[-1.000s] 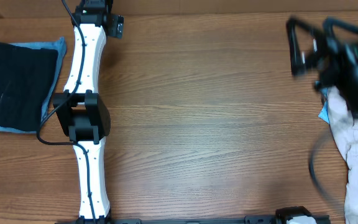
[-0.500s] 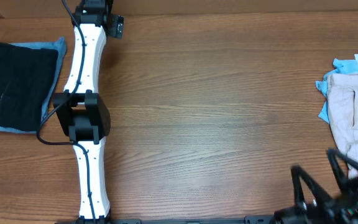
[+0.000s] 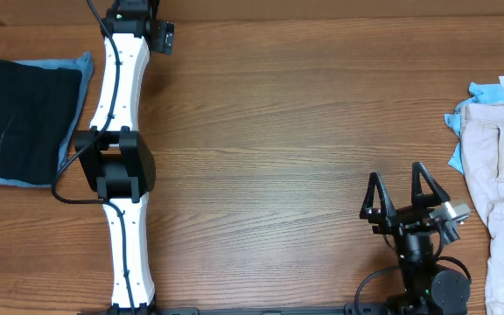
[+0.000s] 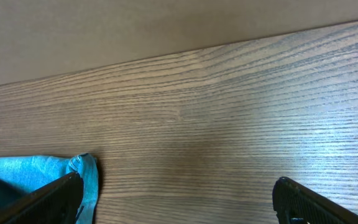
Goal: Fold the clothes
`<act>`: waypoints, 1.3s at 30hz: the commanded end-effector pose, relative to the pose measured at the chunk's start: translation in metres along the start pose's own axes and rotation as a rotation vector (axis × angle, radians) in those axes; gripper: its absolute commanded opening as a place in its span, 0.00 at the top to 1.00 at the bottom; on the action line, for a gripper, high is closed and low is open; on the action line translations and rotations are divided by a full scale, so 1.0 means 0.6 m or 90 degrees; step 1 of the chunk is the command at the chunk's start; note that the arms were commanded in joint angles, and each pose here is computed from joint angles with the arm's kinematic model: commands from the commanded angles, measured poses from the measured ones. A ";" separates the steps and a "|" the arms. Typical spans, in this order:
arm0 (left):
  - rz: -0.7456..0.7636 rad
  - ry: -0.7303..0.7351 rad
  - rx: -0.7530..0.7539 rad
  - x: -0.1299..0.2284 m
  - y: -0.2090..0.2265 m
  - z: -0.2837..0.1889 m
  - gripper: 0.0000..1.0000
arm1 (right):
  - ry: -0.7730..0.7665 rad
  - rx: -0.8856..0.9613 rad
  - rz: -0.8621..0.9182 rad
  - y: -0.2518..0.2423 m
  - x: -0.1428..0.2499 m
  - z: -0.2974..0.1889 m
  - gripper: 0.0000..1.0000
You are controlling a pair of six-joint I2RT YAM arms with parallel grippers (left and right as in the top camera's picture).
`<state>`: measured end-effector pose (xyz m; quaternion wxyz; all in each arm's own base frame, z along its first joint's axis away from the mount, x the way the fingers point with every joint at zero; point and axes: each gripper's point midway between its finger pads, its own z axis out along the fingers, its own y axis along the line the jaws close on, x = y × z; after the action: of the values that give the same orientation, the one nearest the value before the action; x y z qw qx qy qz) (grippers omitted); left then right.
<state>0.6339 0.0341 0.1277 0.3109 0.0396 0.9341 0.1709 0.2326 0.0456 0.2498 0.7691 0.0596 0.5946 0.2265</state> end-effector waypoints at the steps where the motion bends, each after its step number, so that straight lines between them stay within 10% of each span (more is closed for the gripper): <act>1: -0.011 -0.010 -0.003 -0.008 0.008 -0.004 0.00 | 0.014 0.033 -0.018 -0.019 0.016 -0.004 0.00; 11: -0.011 -0.010 -0.003 -0.008 0.008 -0.004 0.00 | 0.174 0.089 -0.069 -0.060 0.115 -0.022 0.00; 32: -0.015 -0.016 -0.001 -0.013 0.015 -0.012 0.00 | 0.178 0.082 -0.069 -0.057 0.117 -0.022 0.00; 36: -0.027 -0.068 -0.006 -0.061 0.049 -0.122 0.00 | 0.178 0.082 -0.069 -0.057 0.117 -0.022 0.00; 39: -0.052 -0.186 -0.012 -0.123 0.105 -0.343 0.00 | 0.178 0.082 -0.069 -0.057 0.117 -0.022 0.00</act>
<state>0.6076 0.0318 0.1783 0.3105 0.0423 0.9343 0.1698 0.2428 0.0419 0.1734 0.6833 0.0466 0.7125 0.1526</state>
